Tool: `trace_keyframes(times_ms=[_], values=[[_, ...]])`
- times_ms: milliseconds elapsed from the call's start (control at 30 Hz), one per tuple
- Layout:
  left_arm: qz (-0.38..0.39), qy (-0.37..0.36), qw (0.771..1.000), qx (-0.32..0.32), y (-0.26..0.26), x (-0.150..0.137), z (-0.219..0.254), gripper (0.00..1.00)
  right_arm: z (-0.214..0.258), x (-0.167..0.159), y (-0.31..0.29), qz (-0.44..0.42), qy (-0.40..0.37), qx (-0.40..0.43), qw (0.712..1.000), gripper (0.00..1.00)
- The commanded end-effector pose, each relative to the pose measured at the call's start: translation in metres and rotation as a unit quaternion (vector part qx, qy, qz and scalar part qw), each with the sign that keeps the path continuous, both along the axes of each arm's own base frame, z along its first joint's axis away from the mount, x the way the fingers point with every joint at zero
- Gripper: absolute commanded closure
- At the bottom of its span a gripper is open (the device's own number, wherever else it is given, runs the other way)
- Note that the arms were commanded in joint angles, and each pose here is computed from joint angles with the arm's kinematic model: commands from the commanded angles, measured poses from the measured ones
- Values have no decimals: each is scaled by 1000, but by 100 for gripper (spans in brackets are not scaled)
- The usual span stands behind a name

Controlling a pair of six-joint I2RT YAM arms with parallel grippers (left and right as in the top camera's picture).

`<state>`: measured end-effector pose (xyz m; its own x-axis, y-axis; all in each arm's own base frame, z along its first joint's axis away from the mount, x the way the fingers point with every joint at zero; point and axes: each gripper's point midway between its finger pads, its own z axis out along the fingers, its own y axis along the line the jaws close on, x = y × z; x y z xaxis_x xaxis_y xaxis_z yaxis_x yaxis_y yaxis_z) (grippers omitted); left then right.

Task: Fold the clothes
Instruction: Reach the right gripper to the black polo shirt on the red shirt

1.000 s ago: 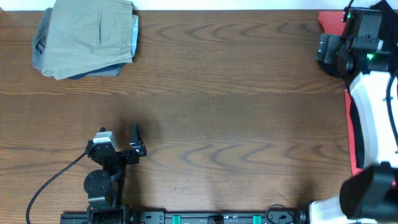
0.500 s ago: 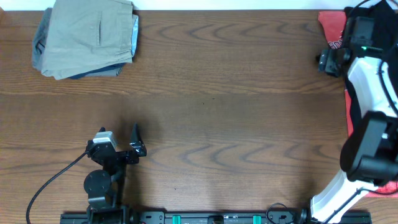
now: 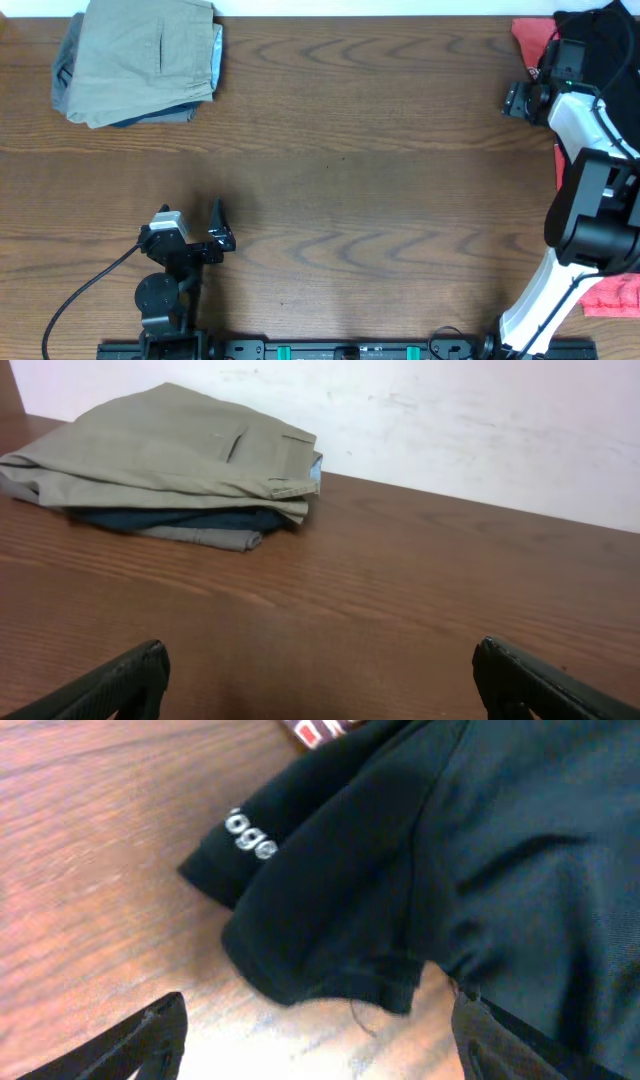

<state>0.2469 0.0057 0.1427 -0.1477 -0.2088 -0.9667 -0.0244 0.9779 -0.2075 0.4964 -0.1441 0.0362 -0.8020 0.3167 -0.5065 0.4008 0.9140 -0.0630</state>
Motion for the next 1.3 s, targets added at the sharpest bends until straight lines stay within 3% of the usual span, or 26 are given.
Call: trace_keyframes(times_ms=[0, 167, 333, 600, 867, 933, 1067, 1267], values=[[-7, 25, 1000, -1, -2, -2, -16, 2, -19, 1, -11, -35, -6, 42, 998, 12], [-7, 25, 1000, -1, -2, -2, -16, 2, -32, -2, -24, -62, -6, 54, 997, 12], [-7, 25, 1000, -1, -2, -2, -16, 2, -29, 6, -24, -59, -28, 68, 996, 21], [-7, 25, 1000, -1, -2, -2, -16, 2, -29, 10, -14, -46, -31, 80, 995, 46], [-7, 25, 1000, -1, -2, -2, -16, 2, -28, 14, -5, -54, -43, 110, 992, 53], [-7, 25, 1000, -1, -2, -2, -16, 2, -27, 15, -4, -54, -43, 109, 992, 63], [-7, 25, 1000, -1, -2, -2, -16, 2, -28, 15, -4, -54, -43, 110, 992, 99], [-7, 25, 1000, -1, -2, -2, -16, 2, -11, 17, -5, -53, -58, 106, 991, 99]])
